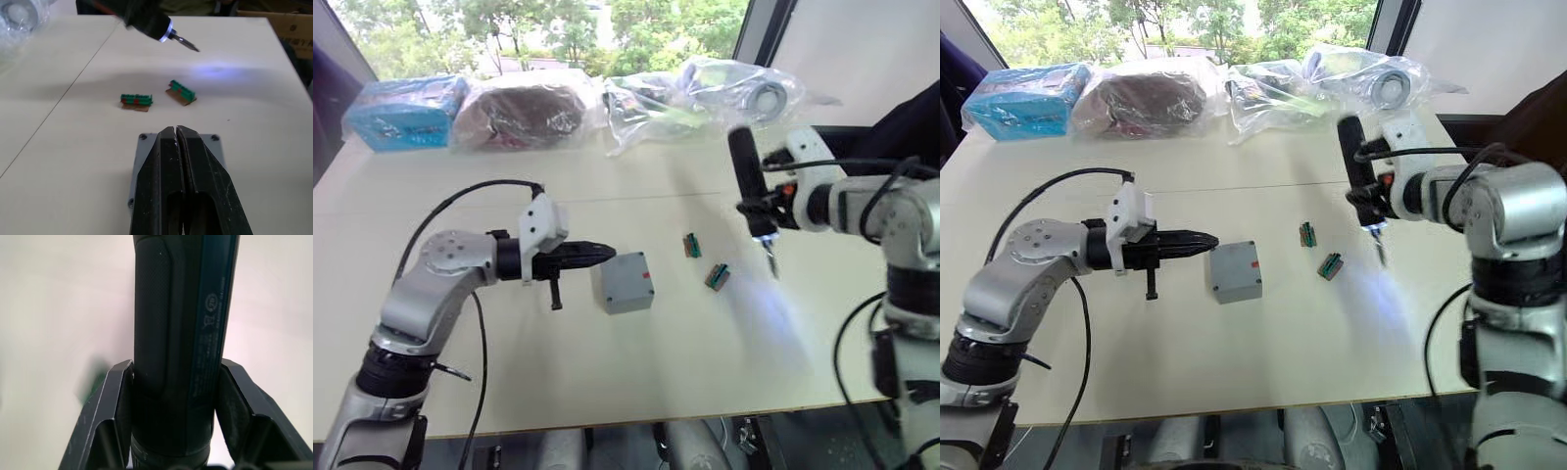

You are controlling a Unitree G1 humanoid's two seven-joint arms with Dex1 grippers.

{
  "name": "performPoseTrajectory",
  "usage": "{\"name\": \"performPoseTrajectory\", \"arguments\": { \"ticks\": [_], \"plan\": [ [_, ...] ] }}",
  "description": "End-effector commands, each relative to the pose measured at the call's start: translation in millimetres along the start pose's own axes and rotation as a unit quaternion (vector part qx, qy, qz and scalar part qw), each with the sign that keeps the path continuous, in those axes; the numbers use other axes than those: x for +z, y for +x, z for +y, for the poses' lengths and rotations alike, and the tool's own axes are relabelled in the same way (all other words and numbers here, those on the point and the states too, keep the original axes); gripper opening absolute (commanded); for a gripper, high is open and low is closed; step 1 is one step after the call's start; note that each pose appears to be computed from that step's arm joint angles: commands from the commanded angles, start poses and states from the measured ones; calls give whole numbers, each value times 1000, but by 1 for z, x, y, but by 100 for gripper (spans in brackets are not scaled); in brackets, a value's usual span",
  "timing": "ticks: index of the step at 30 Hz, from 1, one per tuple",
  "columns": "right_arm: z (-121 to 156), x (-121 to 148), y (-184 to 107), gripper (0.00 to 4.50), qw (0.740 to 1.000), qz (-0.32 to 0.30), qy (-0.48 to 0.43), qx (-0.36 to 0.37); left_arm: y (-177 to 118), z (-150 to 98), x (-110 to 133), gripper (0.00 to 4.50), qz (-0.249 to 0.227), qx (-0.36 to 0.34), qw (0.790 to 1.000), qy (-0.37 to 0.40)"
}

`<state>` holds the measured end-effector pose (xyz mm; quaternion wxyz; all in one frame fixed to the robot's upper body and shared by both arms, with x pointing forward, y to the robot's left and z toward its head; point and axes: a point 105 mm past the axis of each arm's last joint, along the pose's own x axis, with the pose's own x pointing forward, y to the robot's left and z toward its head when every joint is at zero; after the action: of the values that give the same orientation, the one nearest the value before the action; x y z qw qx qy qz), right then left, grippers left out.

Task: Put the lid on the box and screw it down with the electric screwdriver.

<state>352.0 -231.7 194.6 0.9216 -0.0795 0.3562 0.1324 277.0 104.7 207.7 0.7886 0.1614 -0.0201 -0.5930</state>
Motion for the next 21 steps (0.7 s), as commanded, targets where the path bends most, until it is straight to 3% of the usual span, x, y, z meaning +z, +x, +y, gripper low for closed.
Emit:
{"name": "performPoseTrajectory", "arguments": {
  "ticks": [1,11,13,14,18,21],
  "plan": [
    [-2,-5,6,184,999,35,3,14,-6,-1,17,0,-14,4,1000,24],
    [-19,-38,41,184,994,105,23,-13,-11,-8,28,0,-25,-9,1000,15],
    [-20,-37,42,281,994,102,25,-12,-12,-8,29,0,-24,-8,1000,15],
    [-20,-37,43,294,995,100,27,-11,-12,-8,30,0,-24,-8,1000,15],
    [-22,-29,41,430,997,74,18,-6,-14,-8,28,0,-17,-4,1000,9],
    [-25,-17,31,448,999,40,-10,8,-17,-6,23,0,-7,10,1000,-8]
  ]
}}
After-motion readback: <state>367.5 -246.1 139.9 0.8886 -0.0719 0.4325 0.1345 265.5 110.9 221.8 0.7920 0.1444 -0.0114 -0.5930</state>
